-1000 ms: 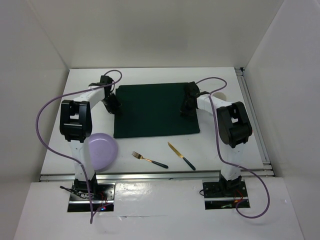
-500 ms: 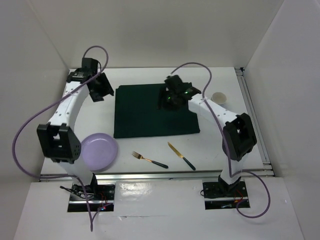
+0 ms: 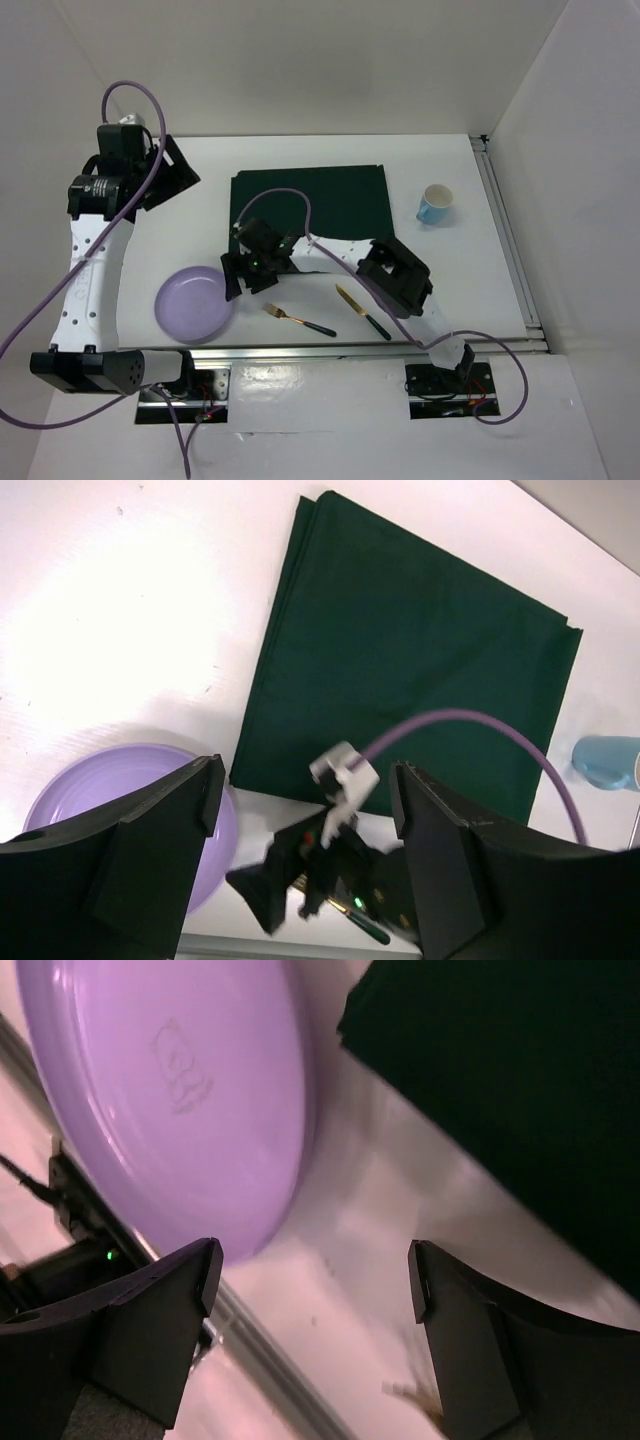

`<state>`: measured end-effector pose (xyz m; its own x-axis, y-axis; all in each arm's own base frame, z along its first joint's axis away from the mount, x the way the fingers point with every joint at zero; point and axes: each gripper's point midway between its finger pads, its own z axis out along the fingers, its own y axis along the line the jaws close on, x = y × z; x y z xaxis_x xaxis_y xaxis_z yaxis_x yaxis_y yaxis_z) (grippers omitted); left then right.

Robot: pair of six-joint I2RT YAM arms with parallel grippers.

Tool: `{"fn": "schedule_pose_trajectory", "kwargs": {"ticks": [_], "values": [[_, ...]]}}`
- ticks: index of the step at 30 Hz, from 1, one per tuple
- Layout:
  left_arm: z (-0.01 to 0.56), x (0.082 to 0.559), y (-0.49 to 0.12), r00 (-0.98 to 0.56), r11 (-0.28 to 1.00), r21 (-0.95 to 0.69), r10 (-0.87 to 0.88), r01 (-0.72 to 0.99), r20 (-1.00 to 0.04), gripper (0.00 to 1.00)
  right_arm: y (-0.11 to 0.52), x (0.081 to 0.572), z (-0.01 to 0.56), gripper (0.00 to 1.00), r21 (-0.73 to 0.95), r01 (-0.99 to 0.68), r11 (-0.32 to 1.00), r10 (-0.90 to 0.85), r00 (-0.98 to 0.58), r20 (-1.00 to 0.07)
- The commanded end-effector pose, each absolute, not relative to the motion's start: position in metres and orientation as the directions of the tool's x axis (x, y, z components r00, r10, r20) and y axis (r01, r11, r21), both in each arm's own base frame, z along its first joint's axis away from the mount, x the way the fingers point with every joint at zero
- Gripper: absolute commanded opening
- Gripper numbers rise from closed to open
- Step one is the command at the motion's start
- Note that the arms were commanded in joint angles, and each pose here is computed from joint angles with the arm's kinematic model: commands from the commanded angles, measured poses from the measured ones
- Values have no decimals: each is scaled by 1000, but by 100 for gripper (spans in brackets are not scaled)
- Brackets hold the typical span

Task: Set the dinner table for one person

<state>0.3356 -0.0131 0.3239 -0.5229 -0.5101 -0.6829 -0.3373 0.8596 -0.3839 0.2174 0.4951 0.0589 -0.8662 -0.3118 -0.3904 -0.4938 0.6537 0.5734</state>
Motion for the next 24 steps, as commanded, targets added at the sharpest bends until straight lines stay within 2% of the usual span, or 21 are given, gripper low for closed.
{"fn": "schedule_pose_trajectory", "kwargs": {"ticks": [1, 6, 7, 10, 11, 15, 19, 21, 24], "values": [[318, 327, -9, -538, 872, -360, -488, -331, -687, 84, 534, 219, 76, 87, 628, -529, 570, -309, -847, -433], [311, 322, -7, -549, 869, -353, -493, -347, -674, 83, 545, 209, 58, 79, 626, -537, 565, -354, -843, -405], [306, 322, -5, -556, 866, -354, -499, -354, -665, 83, 544, 208, 44, 73, 620, -529, 579, -363, -848, -386], [310, 322, -5, -544, 866, -360, -499, -347, -675, 82, 548, 204, 48, 58, 627, -528, 573, -360, -850, -386], [310, 322, -5, -544, 866, -360, -499, -347, -675, 82, 548, 204, 48, 41, 627, -528, 573, -360, -850, -386], [318, 321, -5, -537, 871, -358, -490, -337, -687, 82, 549, 212, 69, 0, 612, -533, 585, -336, -846, -415], [342, 319, -5, -505, 869, -382, -494, -314, -708, 82, 549, 216, 130, 0, 604, -582, 545, -317, -810, -494], [349, 317, -11, -511, 870, -402, -493, -286, -704, 82, 528, 243, 160, 0, 558, -581, 593, -264, -795, -546], [358, 312, -18, -503, 865, -434, -500, -253, -705, 82, 482, 290, 182, 0, 518, -513, 684, -176, -806, -565]]}}
